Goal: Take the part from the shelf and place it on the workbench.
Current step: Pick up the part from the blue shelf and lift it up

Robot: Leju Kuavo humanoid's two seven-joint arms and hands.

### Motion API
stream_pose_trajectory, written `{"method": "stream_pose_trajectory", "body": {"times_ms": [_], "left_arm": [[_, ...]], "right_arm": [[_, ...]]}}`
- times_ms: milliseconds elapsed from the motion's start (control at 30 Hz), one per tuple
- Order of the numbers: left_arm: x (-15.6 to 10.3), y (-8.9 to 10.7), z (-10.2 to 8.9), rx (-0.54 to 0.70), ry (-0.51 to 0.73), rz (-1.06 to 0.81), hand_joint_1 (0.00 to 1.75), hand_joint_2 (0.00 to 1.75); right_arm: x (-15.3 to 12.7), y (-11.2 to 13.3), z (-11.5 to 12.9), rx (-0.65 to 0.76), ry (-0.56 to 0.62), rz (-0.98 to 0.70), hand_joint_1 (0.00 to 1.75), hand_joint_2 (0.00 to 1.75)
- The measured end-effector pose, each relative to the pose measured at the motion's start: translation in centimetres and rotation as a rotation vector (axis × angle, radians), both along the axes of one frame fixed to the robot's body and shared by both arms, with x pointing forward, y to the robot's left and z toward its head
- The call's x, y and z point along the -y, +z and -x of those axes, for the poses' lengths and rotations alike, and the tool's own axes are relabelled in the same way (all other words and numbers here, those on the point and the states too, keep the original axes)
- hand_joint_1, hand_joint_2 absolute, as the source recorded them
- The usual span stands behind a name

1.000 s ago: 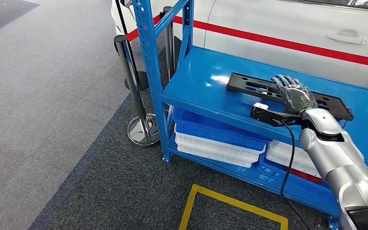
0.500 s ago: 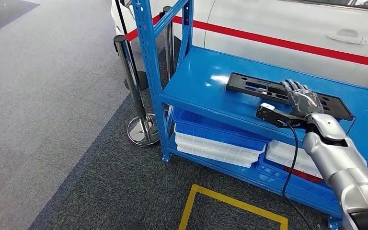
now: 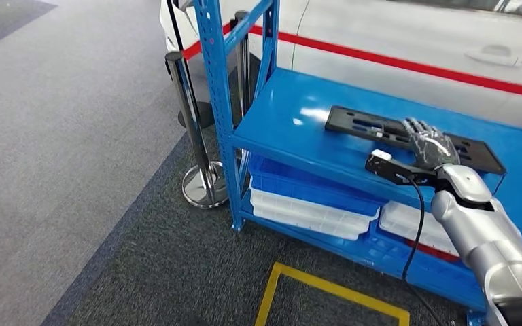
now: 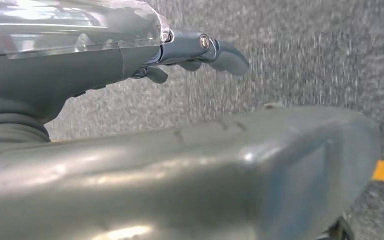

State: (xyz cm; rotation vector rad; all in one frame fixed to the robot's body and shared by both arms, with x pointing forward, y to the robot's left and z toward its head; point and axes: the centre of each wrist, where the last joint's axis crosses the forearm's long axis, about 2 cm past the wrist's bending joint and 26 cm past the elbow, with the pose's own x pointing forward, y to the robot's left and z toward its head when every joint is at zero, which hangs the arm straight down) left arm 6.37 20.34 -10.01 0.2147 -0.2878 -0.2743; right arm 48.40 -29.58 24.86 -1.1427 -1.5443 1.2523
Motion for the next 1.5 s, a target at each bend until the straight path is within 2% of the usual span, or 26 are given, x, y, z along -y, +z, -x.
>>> {"method": "stream_pose_trajectory", "body": {"times_ms": [367,533,933,1067,1300,1500], "left_arm": [[-0.1,-0.1,0.6,-0.017,-0.002,-0.013,0.00,0.00],[-0.1,0.0,0.3,-0.014,-0.004,-0.012,0.00,0.00],[-0.3,-0.1,0.7,-0.022,-0.006,-0.013,0.00,0.00],[-0.2,-0.1,0.4,-0.013,-0.003,-0.007,0.00,0.00],[0.0,-0.1,0.6,-0.017,0.006,-0.002,0.00,0.00],[0.0,-0.1,0.4,-0.023,0.004,-0.008,0.00,0.00]], "right_arm": [[-0.2,-1.8,0.6,-0.039,0.000,-0.003,0.00,0.00],[-0.3,-1.2,0.4,-0.020,0.002,-0.006,0.00,0.00],[-1.0,-2.1,0.8,-0.028,0.026,-0.036,0.00,0.00],[-1.3,-1.6,0.7,-0.020,0.039,-0.044,0.00,0.00],[-1.3,-2.2,0.9,-0.051,0.040,-0.053,0.00,0.00],[-1.5,-2.4,0.9,-0.135,0.053,-0.111,0.00,0.00]]}}
